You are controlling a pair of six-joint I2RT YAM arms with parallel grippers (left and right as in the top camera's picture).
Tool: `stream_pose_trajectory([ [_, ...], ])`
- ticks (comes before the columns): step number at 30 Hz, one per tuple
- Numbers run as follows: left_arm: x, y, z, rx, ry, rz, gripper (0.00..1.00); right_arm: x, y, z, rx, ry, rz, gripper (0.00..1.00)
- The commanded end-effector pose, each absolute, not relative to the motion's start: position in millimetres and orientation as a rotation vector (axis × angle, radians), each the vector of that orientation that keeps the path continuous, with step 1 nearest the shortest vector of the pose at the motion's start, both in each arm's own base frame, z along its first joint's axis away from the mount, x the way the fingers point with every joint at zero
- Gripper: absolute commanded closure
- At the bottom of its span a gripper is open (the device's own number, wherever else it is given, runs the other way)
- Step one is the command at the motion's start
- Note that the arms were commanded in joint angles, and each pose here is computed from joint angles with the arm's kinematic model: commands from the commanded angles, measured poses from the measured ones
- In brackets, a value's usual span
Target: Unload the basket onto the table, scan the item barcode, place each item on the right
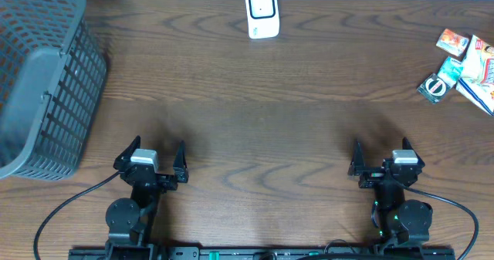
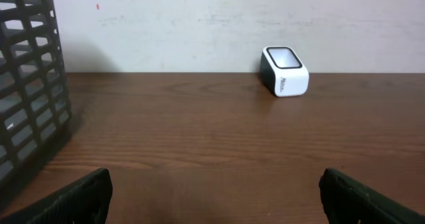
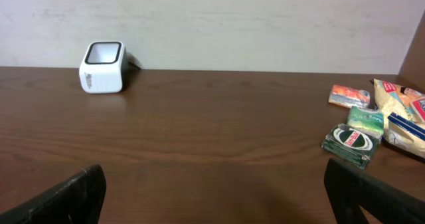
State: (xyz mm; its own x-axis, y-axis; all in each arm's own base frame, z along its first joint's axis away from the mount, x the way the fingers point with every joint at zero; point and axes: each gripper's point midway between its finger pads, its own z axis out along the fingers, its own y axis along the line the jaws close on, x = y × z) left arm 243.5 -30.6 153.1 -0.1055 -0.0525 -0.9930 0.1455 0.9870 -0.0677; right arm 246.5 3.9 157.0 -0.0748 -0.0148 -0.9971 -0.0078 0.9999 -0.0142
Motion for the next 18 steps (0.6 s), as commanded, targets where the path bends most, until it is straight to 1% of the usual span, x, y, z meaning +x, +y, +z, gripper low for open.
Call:
stream_pose_trajectory([
  [1, 242.7, -24.3, 137.5, 0.022, 1.724, -0.156, 0.02, 246.2, 3.7, 156.6, -0.027, 1.646, -0.015, 0.01],
  [6, 243.3, -15.4, 136.1, -0.022, 1.729, -0.117, 0.02, 246.2, 3.7, 156.6, -0.027, 1.646, -0.014, 0.01],
  [18, 243.3, -15.0, 135.9, -0.025, 1.729, -0.116, 0.02, 246.2, 3.7, 156.6, -0.027, 1.646, -0.014, 0.01],
])
